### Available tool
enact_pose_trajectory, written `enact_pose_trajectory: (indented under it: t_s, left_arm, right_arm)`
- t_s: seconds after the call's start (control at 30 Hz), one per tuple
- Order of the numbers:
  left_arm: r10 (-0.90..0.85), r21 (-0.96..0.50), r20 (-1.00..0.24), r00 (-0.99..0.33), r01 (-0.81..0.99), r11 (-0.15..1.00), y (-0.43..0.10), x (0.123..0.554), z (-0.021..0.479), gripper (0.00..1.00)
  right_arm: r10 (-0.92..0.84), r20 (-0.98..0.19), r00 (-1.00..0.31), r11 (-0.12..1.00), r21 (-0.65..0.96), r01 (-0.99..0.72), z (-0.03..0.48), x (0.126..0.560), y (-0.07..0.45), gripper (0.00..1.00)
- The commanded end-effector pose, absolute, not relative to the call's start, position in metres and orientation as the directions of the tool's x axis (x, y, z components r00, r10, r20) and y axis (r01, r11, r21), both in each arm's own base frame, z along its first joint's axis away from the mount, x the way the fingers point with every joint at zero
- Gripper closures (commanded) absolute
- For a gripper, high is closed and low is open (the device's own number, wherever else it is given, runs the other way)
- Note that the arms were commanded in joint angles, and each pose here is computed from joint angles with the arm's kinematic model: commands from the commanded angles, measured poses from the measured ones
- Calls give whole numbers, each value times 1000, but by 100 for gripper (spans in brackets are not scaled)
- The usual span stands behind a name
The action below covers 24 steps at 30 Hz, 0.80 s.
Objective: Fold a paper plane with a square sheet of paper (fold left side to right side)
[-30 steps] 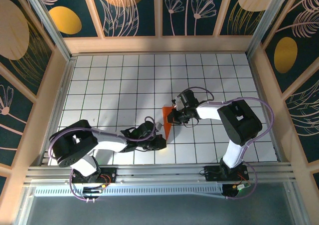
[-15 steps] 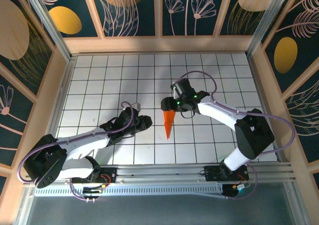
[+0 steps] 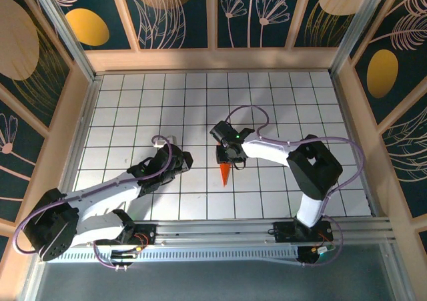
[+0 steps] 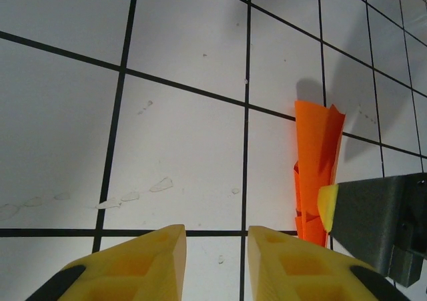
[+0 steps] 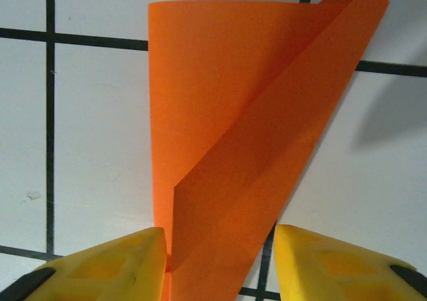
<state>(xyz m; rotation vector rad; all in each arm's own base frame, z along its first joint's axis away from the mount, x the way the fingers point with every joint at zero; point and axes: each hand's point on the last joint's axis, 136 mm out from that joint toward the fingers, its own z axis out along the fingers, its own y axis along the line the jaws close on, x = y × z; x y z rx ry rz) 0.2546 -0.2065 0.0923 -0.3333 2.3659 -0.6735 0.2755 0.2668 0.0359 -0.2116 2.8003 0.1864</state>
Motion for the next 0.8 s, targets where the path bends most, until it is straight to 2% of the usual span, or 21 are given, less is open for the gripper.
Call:
enact_pose_trajectory:
  t_s: [0.0, 0.17, 0.2, 0.33, 0.43, 0.5, 0.6, 0.63, 0.77]
  left_arm:
    - [-408, -531, -532, -742, -83, 843, -197, 255, 93, 72]
    - [-411, -518, -553, -724, -88, 851, -193, 258, 101, 72]
    - [-411, -516, -558, -721, -86, 852, -193, 259, 103, 72]
    - [-424, -521, -582, -694, -83, 850, -190, 265, 119, 69]
    - [-460, -561, -576, -675, -82, 824, -186, 270, 132, 65]
    - [-494, -613, -554, -670, -73, 787, -185, 274, 140, 64]
    - [-555, -700, -503, -663, -64, 711, -179, 279, 149, 63]
    - [-573, -723, -488, -659, -63, 688, -176, 280, 150, 63]
    - [-600, -748, -461, -654, -78, 660, -165, 281, 148, 62]
  right_arm:
    - [-121, -366, -923, 987, 51, -149, 48, 282, 260, 65]
    - [-135, -391, -910, 988, 18, -154, 62, 284, 254, 97]
    - [-134, -404, -905, 988, 17, -154, 69, 286, 254, 100]
    - [-134, -481, -866, 982, 55, -183, 108, 291, 257, 100]
    - [-130, -548, -826, 946, 182, -270, 139, 292, 273, 100]
    - [-100, -577, -810, 863, 355, -360, 159, 286, 291, 100]
    - [1, -547, -837, 652, 635, -414, 175, 276, 310, 100]
    - [22, -529, -848, 593, 690, -415, 175, 275, 314, 100]
    - [4, -466, -885, 485, 775, -406, 152, 266, 334, 100]
